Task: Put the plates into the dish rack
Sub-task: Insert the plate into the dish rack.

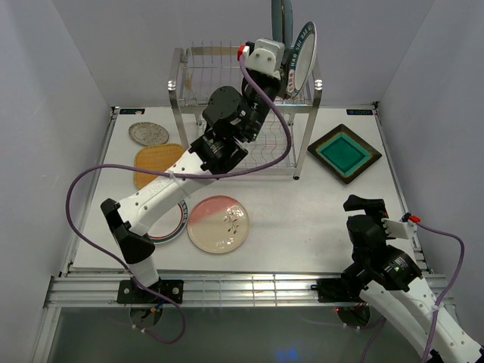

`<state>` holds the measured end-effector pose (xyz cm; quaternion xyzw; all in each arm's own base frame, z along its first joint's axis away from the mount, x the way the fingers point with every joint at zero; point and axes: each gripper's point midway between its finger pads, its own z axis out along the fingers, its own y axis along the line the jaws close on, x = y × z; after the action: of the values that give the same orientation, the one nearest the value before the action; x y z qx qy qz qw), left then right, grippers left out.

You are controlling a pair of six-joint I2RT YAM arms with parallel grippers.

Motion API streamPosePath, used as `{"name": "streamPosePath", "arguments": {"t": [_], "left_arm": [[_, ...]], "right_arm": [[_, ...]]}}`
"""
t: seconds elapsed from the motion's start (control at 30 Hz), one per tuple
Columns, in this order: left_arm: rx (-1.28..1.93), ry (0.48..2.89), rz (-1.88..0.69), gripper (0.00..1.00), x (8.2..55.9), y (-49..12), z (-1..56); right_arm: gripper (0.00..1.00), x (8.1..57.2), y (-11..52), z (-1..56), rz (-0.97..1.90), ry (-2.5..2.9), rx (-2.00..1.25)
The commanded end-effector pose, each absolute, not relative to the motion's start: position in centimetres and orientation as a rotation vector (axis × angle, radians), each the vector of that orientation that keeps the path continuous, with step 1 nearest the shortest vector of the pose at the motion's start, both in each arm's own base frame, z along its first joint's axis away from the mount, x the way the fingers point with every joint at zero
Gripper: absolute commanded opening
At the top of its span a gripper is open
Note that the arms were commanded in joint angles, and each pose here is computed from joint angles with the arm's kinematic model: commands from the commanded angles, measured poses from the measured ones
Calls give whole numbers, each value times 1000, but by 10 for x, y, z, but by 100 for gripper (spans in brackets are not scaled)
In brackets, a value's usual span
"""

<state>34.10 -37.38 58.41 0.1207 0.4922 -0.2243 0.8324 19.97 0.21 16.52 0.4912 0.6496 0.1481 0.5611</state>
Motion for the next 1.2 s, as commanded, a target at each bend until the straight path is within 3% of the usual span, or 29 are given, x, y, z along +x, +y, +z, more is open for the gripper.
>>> {"name": "streamPosePath", "arguments": {"t": [0.0, 0.53, 1.17], "left_arm": [[190, 854, -640, 0, 323, -344, 654], [216, 905, -671, 0, 378, -357, 629], [135, 1004, -636, 0, 408, -365, 594]], "right_arm": [[90, 203, -1, 167, 342, 1487, 1180], [90, 203, -2, 164, 338, 1483, 1173], [90, 203, -1, 161, 340, 1489, 1165]]}}
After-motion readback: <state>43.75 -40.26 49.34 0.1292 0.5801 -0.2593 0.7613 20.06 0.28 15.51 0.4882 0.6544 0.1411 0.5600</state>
